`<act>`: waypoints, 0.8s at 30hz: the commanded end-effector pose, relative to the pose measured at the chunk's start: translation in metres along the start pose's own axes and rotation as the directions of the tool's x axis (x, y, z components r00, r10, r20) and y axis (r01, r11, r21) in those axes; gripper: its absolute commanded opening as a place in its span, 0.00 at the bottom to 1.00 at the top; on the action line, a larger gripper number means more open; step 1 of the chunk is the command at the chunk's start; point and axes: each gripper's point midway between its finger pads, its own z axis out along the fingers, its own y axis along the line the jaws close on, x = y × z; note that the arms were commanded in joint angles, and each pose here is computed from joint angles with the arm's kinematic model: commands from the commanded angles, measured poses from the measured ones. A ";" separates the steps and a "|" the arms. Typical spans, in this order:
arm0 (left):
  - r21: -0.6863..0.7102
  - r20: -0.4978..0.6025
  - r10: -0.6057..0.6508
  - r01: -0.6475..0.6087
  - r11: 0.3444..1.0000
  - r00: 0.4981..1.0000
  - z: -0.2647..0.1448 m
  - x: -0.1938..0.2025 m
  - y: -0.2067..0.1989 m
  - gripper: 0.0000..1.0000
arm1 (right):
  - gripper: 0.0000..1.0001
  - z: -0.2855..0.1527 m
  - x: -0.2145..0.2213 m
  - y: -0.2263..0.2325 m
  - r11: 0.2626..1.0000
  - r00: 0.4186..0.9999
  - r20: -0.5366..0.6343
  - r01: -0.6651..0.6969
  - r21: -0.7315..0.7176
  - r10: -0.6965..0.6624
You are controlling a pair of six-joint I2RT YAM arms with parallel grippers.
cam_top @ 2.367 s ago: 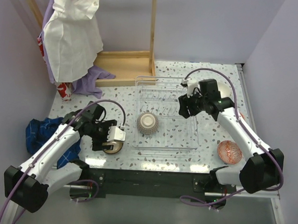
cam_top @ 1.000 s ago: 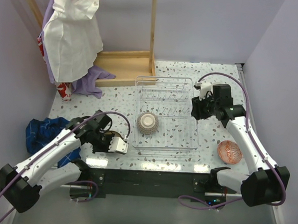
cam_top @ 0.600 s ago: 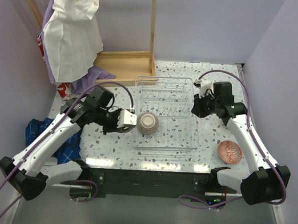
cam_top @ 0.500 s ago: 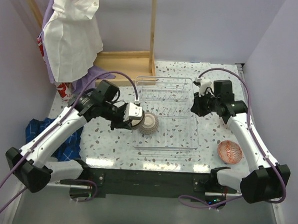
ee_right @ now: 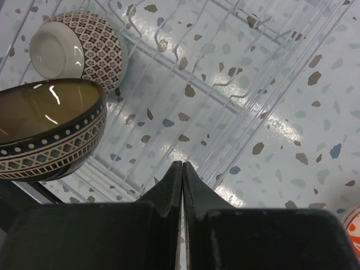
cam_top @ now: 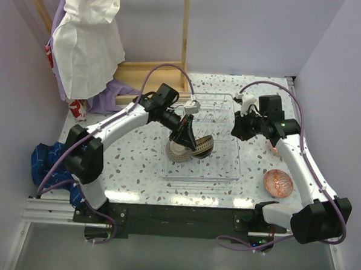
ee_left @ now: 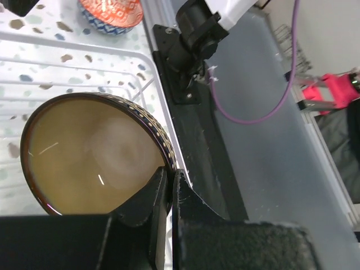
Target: Load the bowls into the dish rack
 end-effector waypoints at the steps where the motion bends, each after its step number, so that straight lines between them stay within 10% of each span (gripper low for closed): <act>1: 0.233 0.100 0.019 -0.042 0.972 0.995 0.015 -0.039 -0.028 0.00 | 0.00 -0.010 0.016 0.001 0.999 0.998 -0.049 0.039 0.005 -0.038; 24: 0.457 0.019 -0.367 0.318 0.830 0.930 0.062 0.021 0.020 0.00 | 0.00 0.006 0.075 0.070 0.935 0.951 -0.161 0.213 -0.284 -0.266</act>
